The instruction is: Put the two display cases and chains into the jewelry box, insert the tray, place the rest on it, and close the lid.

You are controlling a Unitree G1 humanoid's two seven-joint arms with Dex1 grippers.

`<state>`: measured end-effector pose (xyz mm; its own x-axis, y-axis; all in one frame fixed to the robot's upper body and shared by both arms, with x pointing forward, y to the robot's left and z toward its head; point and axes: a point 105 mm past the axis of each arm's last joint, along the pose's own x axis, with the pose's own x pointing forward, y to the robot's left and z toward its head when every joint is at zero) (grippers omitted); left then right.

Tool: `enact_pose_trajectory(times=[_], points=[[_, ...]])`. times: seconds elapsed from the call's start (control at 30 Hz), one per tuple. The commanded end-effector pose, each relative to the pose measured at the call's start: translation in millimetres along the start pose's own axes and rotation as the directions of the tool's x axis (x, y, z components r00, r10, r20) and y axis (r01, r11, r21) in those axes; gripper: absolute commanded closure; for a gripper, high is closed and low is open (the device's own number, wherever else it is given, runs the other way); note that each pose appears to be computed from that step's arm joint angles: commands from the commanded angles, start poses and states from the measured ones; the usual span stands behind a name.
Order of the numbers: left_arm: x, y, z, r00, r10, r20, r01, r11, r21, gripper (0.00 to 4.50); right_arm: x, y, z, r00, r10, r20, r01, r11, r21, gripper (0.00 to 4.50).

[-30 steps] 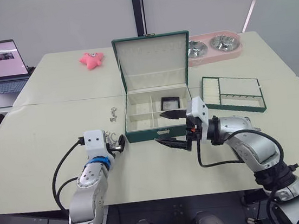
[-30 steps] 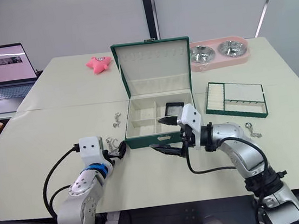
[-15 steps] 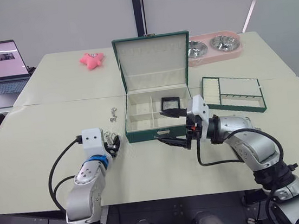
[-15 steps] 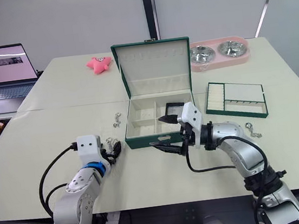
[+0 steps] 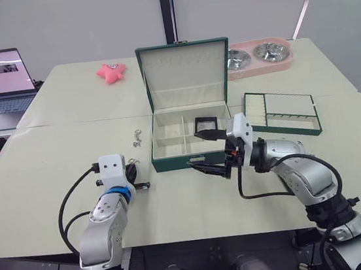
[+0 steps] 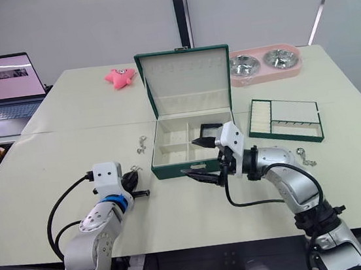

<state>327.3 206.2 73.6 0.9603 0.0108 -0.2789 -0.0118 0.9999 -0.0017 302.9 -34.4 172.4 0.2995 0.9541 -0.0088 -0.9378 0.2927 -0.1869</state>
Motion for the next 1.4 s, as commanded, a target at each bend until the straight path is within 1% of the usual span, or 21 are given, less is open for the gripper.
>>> enact_pose_trajectory(times=[0.03,0.1,0.2,0.33,0.67,0.8,0.97,1.1,1.2,1.4], points=[[-0.4,3.4,-33.4,0.991,0.012,-0.134,-0.015,1.0,-0.02,4.45,-1.2,-3.9,15.7,0.998,-0.01,0.055,0.012,0.999,-0.035,0.0],[-0.5,3.8,-29.4,0.993,0.017,-0.117,-0.02,0.999,-0.026,4.45,-1.6,-4.5,15.7,0.998,-0.013,0.056,0.015,0.999,-0.035,0.0],[-2.5,3.8,-11.5,0.998,0.03,-0.059,-0.033,0.999,-0.043,4.45,-2.8,-7.5,17.0,0.998,-0.024,0.059,0.027,0.999,-0.043,0.0],[-7.0,-1.2,7.2,1.0,0.018,-0.015,-0.018,0.999,-0.04,4.45,-4.3,-10.9,20.4,0.998,-0.029,0.064,0.032,0.998,-0.052,0.0],[-31.6,-1.5,59.6,0.997,0.009,0.082,-0.008,1.0,-0.009,4.45,-8.6,-16.8,36.0,0.995,-0.023,0.098,0.028,0.998,-0.048,0.0],[-36.0,-14.7,93.2,0.988,-0.042,0.152,0.041,0.999,0.011,4.45,-9.5,-18.9,36.7,0.995,-0.025,0.096,0.03,0.998,-0.05,0.0],[-38.6,-31.1,118.3,0.974,-0.098,0.203,0.097,0.995,0.016,4.45,-11.6,-22.7,36.3,0.995,-0.038,0.094,0.043,0.998,-0.053,0.0],[-40.6,-39.3,132.1,0.964,-0.137,0.227,0.135,0.991,0.025,4.45,-15.4,-27.2,37.2,0.994,-0.059,0.095,0.065,0.996,-0.056,0.0],[-40.5,-50.1,139.6,0.954,-0.186,0.237,0.183,0.983,0.033,4.45,-19.1,-30.8,37.0,0.993,-0.079,0.092,0.085,0.995,-0.061,0.0],[-34.8,-68.0,139.4,0.939,-0.264,0.22,0.259,0.964,0.054,4.45,-27.3,-36.0,36.3,0.989,-0.121,0.086,0.127,0.99,-0.067,0.0]])
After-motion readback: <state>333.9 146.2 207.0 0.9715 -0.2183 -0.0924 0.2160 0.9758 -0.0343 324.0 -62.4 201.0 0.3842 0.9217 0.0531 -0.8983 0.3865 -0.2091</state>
